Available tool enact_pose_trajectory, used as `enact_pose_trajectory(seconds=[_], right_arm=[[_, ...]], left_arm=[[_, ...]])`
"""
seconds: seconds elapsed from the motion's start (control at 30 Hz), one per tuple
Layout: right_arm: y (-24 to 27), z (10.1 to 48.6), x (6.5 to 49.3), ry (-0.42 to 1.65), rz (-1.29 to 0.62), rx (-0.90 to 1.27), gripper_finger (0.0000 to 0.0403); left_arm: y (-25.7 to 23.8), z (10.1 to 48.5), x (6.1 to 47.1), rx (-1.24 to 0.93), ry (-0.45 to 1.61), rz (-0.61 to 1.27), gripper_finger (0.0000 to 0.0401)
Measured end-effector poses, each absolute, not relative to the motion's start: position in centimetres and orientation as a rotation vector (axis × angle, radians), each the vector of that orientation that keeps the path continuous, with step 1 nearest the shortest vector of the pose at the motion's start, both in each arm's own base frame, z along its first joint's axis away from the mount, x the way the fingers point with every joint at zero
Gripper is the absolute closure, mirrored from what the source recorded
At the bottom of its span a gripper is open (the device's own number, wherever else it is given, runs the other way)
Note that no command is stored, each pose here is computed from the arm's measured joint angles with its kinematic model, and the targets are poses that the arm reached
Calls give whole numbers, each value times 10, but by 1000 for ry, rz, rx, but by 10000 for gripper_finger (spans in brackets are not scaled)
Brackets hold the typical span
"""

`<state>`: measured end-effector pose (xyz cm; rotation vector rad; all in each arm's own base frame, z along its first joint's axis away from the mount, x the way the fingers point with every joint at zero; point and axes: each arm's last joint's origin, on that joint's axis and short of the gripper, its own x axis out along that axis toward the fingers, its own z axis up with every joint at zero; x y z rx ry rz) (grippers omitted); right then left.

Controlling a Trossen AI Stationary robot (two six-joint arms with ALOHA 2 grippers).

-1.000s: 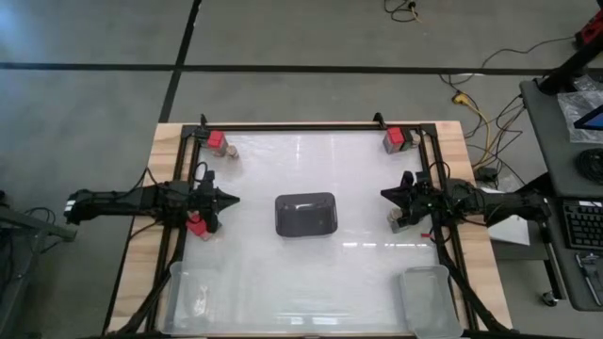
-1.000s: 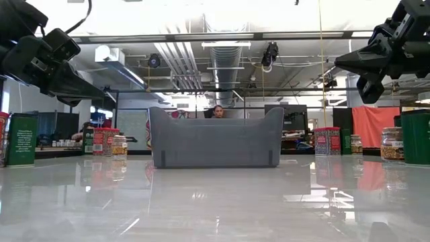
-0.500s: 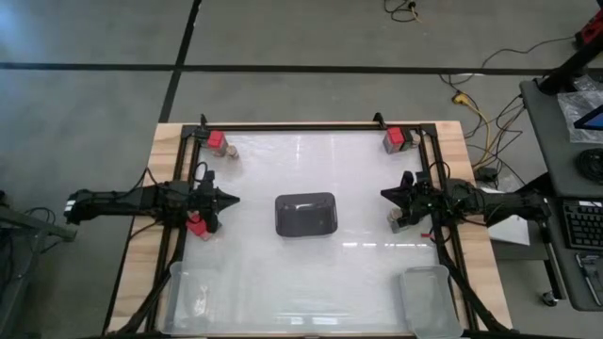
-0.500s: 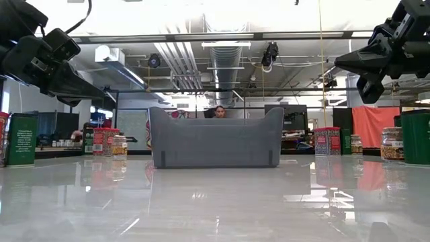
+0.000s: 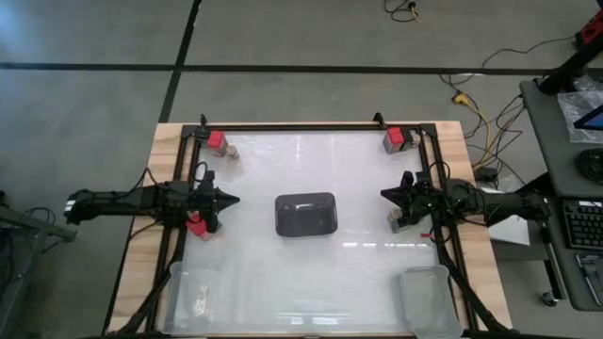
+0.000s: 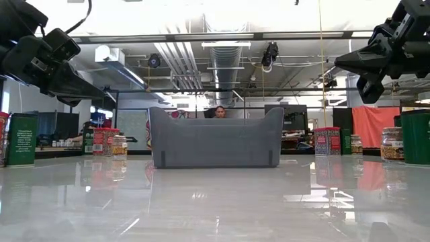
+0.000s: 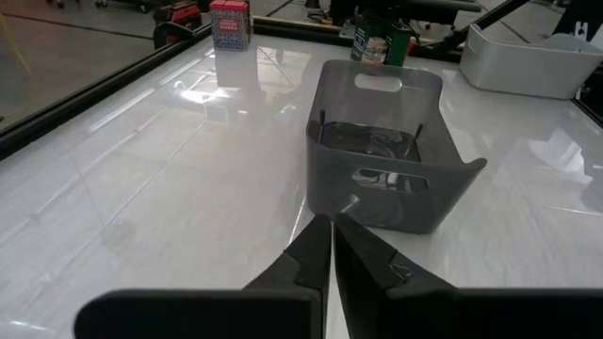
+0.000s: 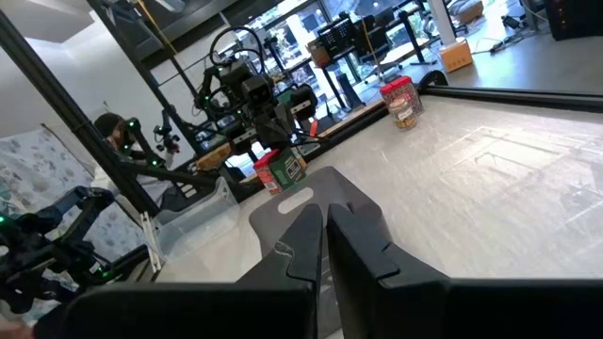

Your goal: Sort spices by type

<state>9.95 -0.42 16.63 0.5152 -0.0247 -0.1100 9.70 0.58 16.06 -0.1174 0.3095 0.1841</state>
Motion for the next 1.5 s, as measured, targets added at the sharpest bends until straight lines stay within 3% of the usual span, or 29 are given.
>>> enact_pose_trajectory(seconds=[0.53, 0.7, 0.83, 0.93, 1.07, 1.33, 1.5], right_arm=[[-4, 166, 100, -24, -110, 515, 390], [-4, 166, 100, -24, -110, 515, 390], [-4, 166, 100, -25, -110, 515, 390], [-4, 166, 100, -24, -110, 515, 390], [-4, 166, 100, -25, -110, 515, 390], [-4, 166, 100, -24, -110, 515, 390], [-4, 166, 100, -25, -110, 515, 390]], left_arm=[[6, 162, 98, -121, 293, 184, 400], [6, 185, 102, -196, 50, 169, 400], [6, 208, 101, -379, -209, 140, 400], [9, 219, 98, -273, -316, 234, 400], [13, 223, 95, -334, -359, 373, 400], [13, 236, 101, -292, -271, 389, 400], [14, 273, 104, -285, 109, 497, 390]])
